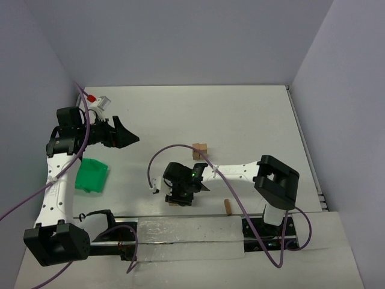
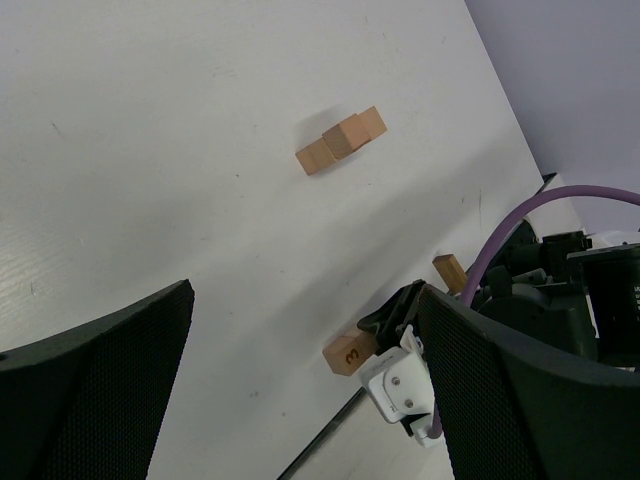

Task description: Build the wood block tower

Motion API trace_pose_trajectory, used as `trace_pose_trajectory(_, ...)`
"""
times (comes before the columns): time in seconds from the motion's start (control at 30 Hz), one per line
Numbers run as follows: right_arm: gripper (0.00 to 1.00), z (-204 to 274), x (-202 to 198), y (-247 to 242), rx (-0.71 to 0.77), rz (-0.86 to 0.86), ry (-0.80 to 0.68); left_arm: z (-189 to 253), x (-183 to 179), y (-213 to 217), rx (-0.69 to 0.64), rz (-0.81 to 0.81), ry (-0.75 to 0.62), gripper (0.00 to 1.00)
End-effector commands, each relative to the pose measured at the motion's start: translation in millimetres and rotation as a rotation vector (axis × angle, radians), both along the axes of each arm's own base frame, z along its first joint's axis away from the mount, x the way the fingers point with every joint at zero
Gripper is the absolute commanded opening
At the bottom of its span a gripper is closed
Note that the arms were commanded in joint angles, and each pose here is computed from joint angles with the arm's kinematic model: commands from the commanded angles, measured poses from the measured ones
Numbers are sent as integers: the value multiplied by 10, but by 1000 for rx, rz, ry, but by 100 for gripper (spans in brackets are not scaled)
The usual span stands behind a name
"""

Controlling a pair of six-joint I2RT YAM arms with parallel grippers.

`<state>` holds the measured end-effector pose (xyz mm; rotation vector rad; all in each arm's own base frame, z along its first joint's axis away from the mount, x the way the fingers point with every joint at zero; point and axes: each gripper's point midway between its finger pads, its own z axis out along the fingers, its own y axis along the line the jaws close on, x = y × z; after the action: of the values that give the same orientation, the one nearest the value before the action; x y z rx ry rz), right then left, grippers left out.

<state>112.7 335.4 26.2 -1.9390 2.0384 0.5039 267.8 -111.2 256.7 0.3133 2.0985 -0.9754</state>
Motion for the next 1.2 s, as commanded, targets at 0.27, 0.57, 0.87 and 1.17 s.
trace_pose_trajectory(0.27, 52, 102, 32, 163, 37, 0, -18, 63, 32, -8, -13, -25, -45, 99)
trace_pose_trajectory(0.57, 67, 176, 33, 206, 61, -11, -22, 68, 29, -8, -14, -24, -45, 99)
trace_pose_trajectory(0.87, 100, 807, 185, 240, 229, -212, -46, 141, 60, 44, -56, 17, -12, 99)
trace_pose_trajectory(1.17, 100, 1412, 969, -162, 377, -719, 33, 155, 45, 116, -35, 75, -14, 99)
